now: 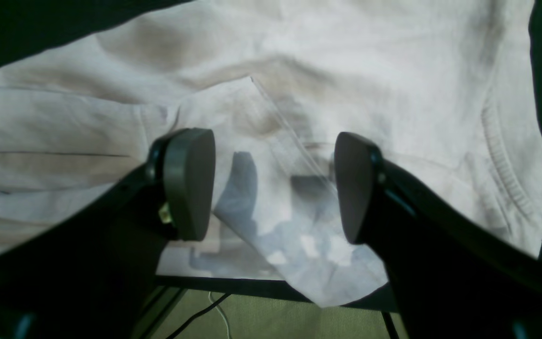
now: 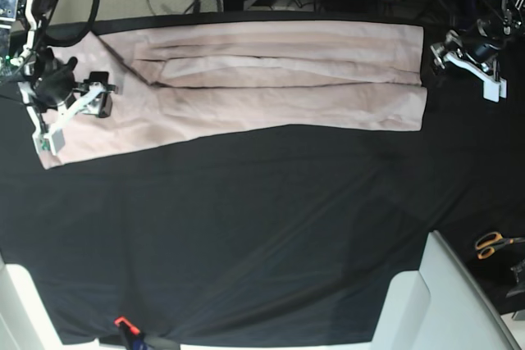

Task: Fold the T-shirt properly
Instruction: 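Move both grippers to the ends of the folded strip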

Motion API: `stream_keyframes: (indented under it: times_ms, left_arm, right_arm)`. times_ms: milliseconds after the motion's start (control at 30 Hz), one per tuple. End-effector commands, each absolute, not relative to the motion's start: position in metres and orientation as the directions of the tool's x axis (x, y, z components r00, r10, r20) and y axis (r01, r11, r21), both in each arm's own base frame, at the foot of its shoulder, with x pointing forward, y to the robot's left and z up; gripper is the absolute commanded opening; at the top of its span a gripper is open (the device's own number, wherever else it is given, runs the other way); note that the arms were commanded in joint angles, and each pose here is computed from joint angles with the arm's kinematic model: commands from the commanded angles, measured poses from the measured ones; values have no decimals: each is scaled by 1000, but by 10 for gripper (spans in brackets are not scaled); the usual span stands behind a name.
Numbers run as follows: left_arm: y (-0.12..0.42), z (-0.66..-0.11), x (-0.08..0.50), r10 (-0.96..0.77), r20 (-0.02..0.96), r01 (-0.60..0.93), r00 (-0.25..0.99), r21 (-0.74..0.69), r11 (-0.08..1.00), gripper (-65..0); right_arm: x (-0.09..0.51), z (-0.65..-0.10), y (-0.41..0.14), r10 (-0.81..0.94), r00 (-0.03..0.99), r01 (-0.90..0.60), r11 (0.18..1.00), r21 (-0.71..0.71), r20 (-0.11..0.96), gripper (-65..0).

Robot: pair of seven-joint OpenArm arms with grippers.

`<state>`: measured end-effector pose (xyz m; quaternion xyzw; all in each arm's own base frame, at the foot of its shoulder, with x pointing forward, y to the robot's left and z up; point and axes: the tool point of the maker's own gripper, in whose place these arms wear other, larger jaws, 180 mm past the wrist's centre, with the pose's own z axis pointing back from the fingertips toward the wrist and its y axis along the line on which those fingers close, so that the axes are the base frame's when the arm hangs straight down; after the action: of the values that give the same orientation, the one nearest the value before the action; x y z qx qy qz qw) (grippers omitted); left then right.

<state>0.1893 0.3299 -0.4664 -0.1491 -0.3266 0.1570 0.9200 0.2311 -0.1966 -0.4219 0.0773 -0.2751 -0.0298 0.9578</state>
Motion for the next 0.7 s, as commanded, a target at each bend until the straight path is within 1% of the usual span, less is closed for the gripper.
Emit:
stream_keyframes:
  times_ms: [0, 133, 300, 533, 667]
  left_arm:
    - [329, -456, 203, 360, 588, -149, 724, -376, 914, -146]
    - [291, -470, 206, 287, 548, -54, 786, -401, 915, -146]
    - [270, -479, 207, 300, 528, -48, 794, -438, 898, -146]
    - [273, -483, 199, 311, 513, -67, 800, -440, 896, -148]
    - [293, -481, 190, 327, 512, -104, 795, -416, 904, -148]
  right_arm:
    - [239, -412, -199, -90, 825, 2, 988, 157, 558, -267]
    - [239, -413, -198, -88, 826, -1, 987, 158, 557, -267]
    - [239, -413, -198, -87, 826, -2, 987, 158, 557, -267]
    - [239, -413, -198, -87, 826, -2, 987, 158, 557, -267]
    - [239, -413, -197, -86, 826, -4, 987, 159, 557, -267]
